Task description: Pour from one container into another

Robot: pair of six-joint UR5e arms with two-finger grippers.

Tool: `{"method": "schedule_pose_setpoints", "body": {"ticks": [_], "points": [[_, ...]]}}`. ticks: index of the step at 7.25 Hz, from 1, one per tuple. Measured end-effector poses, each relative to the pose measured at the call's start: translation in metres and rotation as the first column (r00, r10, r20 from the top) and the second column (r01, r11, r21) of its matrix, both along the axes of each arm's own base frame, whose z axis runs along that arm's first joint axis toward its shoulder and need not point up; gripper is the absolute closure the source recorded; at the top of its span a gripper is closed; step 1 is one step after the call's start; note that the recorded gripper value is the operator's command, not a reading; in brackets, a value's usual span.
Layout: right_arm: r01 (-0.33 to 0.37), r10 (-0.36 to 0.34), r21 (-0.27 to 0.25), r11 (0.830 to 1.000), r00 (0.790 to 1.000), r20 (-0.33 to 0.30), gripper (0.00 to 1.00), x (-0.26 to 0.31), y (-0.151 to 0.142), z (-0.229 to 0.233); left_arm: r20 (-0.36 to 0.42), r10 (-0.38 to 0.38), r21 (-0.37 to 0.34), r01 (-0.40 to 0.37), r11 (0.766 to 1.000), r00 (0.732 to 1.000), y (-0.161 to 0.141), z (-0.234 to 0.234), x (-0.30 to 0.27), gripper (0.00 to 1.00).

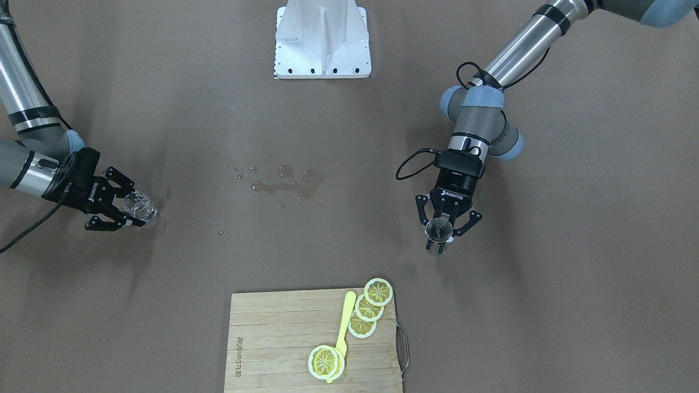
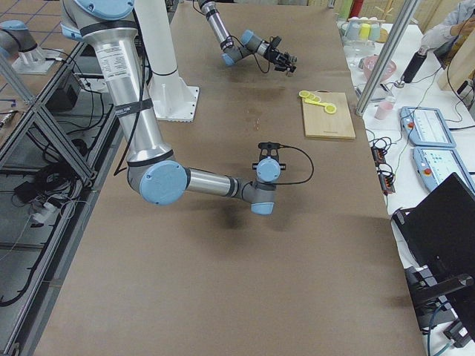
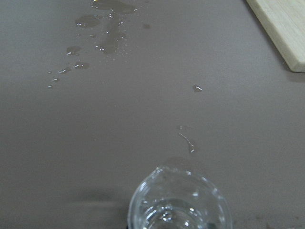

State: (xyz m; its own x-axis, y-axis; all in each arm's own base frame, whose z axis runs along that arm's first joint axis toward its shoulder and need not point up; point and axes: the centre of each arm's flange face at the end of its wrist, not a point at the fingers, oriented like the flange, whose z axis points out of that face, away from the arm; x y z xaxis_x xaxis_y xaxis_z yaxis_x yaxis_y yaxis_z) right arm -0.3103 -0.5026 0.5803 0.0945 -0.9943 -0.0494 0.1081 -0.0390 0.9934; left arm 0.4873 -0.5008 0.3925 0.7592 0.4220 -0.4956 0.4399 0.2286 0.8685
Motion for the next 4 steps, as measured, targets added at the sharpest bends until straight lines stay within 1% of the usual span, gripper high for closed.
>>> {"method": "schedule_pose_setpoints", "body": {"ticks": [4], "points": [[0.0,0.0,-0.006,1.0,1.0,0.002,0.01,0.0,-0.0002,-0.0005,-0.01,-0.029,-0.004,0.029,1.0,1.0,0.0059,-0.0012,0.0047,1.0]]}}
